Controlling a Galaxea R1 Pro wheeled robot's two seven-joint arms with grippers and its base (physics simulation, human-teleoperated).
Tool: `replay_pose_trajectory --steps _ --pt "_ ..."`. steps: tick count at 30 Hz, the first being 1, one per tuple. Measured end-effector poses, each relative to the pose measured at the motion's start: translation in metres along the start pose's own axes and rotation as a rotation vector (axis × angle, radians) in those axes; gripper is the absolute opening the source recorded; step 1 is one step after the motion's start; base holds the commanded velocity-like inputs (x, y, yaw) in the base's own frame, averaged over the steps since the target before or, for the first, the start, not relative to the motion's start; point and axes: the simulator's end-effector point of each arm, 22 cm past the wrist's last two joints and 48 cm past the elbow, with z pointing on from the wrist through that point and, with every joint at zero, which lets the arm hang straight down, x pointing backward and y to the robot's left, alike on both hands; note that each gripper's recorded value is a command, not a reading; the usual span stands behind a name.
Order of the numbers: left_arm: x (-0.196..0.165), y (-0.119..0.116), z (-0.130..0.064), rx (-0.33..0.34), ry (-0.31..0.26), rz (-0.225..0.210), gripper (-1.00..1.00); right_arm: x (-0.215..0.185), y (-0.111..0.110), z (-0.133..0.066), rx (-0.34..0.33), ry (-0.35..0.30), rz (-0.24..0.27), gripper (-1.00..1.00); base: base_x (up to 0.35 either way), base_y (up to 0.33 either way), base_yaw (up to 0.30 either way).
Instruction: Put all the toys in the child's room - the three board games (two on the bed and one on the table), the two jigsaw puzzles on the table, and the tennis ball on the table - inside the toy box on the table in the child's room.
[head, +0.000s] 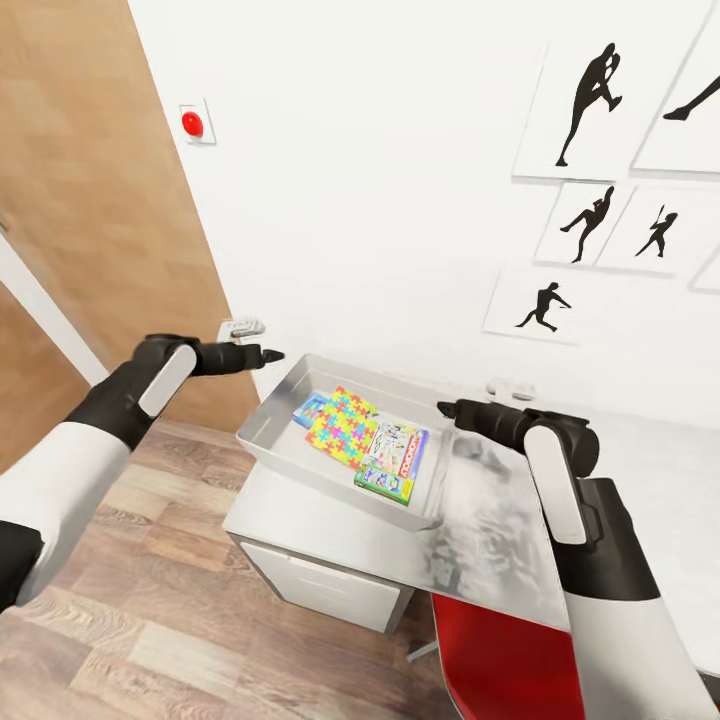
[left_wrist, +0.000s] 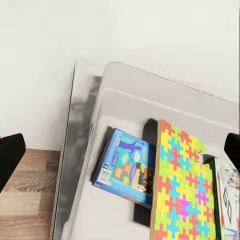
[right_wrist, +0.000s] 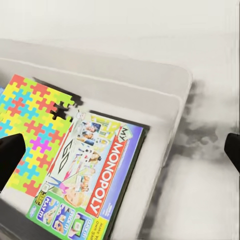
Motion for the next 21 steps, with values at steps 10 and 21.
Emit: replay_pose_trajectory --steps 10,21 --pt "-0.033 -0.023 -0.027 0.069 -0.084 -0.022 1.00 -0.018 -0.019 -0.004 0.022 -0.059 -0.012 1.00 0.000 0.000 0.000" --pt "-0.047 -0.068 -0.048 0.155 -0.147 -0.036 1.00 -0.039 -0.045 -0.014 -0.004 -0.121 -0.023 1.00 0.000 0.000 0.000"
